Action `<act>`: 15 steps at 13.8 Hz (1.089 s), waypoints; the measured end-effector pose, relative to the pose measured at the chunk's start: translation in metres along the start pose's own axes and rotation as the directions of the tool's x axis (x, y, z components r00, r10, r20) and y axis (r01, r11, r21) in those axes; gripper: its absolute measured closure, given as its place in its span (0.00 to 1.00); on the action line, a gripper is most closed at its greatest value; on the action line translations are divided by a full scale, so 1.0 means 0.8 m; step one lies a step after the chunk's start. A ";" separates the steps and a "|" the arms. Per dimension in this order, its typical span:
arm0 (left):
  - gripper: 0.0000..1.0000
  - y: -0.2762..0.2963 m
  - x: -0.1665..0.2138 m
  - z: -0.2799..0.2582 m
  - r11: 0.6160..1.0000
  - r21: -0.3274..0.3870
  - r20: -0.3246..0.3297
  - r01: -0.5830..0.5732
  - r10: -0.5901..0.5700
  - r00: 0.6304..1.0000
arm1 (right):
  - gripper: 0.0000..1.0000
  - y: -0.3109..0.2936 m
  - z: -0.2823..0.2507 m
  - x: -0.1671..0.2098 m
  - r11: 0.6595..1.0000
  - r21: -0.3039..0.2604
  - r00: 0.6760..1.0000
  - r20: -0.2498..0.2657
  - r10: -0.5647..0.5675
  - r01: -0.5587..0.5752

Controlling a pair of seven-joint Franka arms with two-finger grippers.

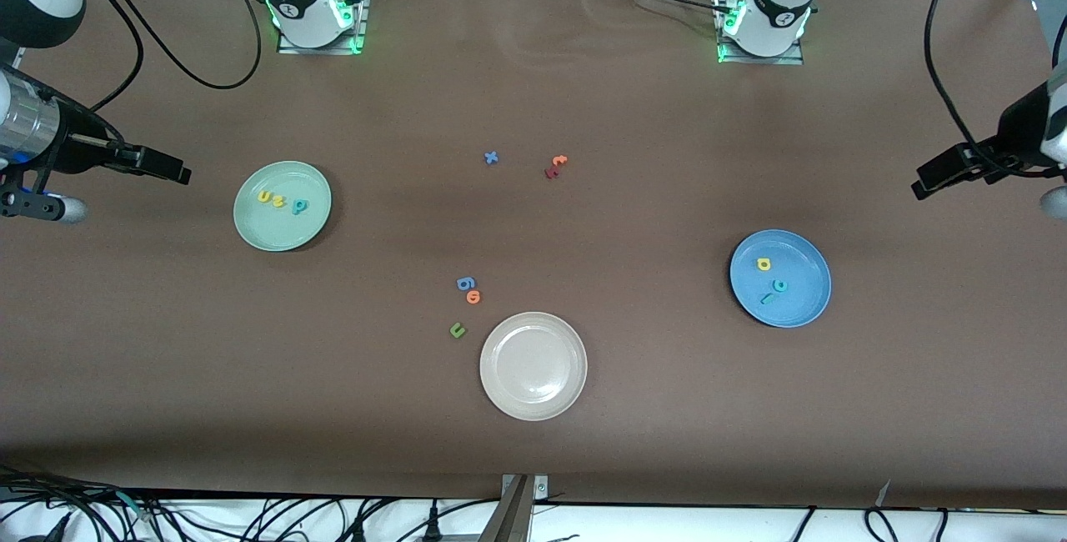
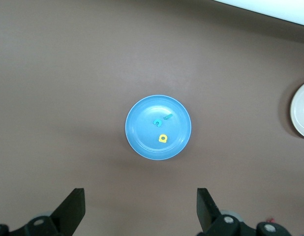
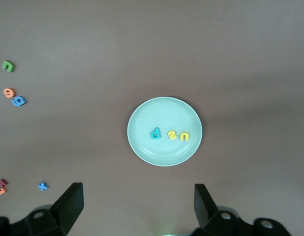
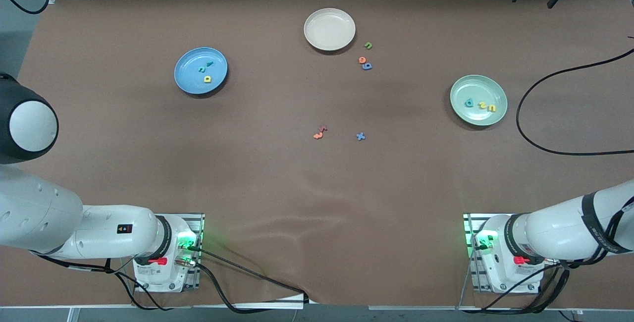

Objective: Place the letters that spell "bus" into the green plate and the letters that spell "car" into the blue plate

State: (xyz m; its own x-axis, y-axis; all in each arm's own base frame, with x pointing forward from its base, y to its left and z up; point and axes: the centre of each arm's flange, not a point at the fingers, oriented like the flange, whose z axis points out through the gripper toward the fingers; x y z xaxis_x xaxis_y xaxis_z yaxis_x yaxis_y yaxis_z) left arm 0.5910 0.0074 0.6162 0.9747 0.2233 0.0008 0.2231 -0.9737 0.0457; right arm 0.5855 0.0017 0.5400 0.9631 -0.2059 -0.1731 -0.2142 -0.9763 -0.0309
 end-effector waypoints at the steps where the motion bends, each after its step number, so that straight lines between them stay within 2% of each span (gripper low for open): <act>1: 0.00 -0.008 0.000 -0.001 1.000 -0.005 -0.001 -0.025 0.025 1.000 | 0.00 0.003 0.002 0.000 1.000 -0.009 1.000 0.004 0.026 -0.026; 6: 0.00 0.018 -0.012 0.008 0.993 -0.003 0.019 -0.118 0.118 0.993 | 0.00 0.015 0.006 -0.005 0.993 -0.057 0.994 0.036 0.101 -0.099; 11: 0.00 0.022 -0.017 0.007 0.986 0.044 0.016 -0.160 0.159 0.987 | 0.00 0.073 -0.008 -0.018 0.981 -0.069 0.977 0.097 0.189 -0.183; 13: 0.00 0.019 -0.018 0.006 0.984 0.073 0.018 -0.163 0.162 0.987 | 0.00 0.090 -0.015 -0.021 0.971 -0.068 0.968 0.096 0.233 -0.228; 15: 0.00 0.016 -0.020 0.008 0.984 0.080 0.035 -0.162 0.160 0.987 | 0.00 0.106 -0.029 -0.020 0.965 -0.059 0.963 0.072 0.260 -0.256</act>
State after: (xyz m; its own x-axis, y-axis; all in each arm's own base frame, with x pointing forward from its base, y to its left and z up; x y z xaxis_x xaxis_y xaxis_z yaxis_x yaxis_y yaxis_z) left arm 0.5785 -0.0092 0.6104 0.9976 0.0634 -0.0273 0.0624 -0.9974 -0.0349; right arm 0.5557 -0.0797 0.5630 0.8602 -0.4470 -0.2454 -0.4435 -0.8933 0.0725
